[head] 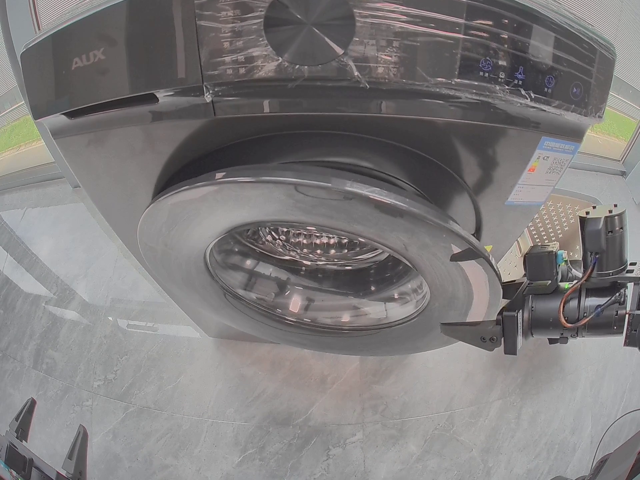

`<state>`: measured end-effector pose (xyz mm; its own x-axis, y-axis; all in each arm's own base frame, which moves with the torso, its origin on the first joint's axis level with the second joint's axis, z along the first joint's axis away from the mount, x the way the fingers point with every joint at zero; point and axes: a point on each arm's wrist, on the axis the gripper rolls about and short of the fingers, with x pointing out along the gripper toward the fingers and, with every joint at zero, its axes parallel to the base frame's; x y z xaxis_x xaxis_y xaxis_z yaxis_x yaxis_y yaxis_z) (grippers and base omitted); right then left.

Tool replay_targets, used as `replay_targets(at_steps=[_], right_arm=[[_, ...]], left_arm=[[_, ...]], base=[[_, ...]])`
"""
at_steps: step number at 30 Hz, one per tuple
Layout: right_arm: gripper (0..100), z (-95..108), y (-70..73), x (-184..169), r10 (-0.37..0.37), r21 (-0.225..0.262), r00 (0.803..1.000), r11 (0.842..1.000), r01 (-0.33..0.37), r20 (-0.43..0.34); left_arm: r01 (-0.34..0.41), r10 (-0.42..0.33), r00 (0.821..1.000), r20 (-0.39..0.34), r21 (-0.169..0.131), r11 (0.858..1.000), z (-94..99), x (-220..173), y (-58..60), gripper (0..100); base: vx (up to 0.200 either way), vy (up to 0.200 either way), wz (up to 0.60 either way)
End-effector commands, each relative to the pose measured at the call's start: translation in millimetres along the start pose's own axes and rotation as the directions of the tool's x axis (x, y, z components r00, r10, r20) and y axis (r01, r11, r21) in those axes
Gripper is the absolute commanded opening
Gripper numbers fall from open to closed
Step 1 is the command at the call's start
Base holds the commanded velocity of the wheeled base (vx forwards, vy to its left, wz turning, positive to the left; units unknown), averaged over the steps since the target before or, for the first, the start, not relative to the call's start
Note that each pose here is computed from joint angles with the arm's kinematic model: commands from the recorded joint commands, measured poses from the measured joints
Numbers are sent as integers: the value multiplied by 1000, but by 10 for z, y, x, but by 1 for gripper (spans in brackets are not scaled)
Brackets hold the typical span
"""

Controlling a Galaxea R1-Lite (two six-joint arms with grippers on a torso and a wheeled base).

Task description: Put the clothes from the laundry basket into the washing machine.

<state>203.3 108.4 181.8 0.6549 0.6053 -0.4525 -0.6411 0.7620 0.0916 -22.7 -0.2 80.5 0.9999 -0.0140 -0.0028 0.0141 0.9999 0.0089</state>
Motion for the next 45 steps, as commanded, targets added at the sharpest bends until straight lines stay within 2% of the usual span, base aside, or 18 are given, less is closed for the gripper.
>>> replay_targets(at_steps=[1,7,14,20,23,24,28,32,38,45], right_arm=[[100,-62,28,3,13,1,1000,1000,-13,-24],[100,-155,122,-134,35,-9,999,999,-36,-22],[100,-52,37,15,-19,1,1000,1000,19,-18],[100,-78,33,162,-10,-3,1000,1000,10,-30],[100,-93,46,170,-4,-5,999,1000,4,-33],[100,-171,131,153,25,-14,998,1000,-26,-56],[100,-237,175,44,33,-20,998,999,-34,-53],[100,-225,148,24,21,-16,999,1000,-22,-44],[100,-174,126,28,13,-15,1000,1000,-13,-28],[100,-40,6,112,-25,-1,1000,1000,25,-3]], left_arm=[[0,0,1000,1,0,1000,-48,-1,0,100],[0,0,1000,0,0,1000,-49,-1,0,100],[0,0,1000,1,0,1000,-48,-1,0,100],[0,0,1000,1,0,1000,-48,-1,0,100],[0,0,1000,1,0,1000,-48,-1,0,100],[0,0,1000,1,0,1000,-48,-1,0,100],[0,0,1000,1,0,1000,-48,-1,0,100],[0,0,1000,1,0,1000,-48,-1,0,100],[-2,2,1000,1,2,1000,-48,-1,-1,100],[0,0,1000,0,0,1000,-49,-1,0,100]], base=[[0,0,0],[0,0,0],[0,0,0],[-200,0,0],[0,0,0],[0,0,0],[0,0,0],[0,0,0],[0,200,0],[0,0,0]])
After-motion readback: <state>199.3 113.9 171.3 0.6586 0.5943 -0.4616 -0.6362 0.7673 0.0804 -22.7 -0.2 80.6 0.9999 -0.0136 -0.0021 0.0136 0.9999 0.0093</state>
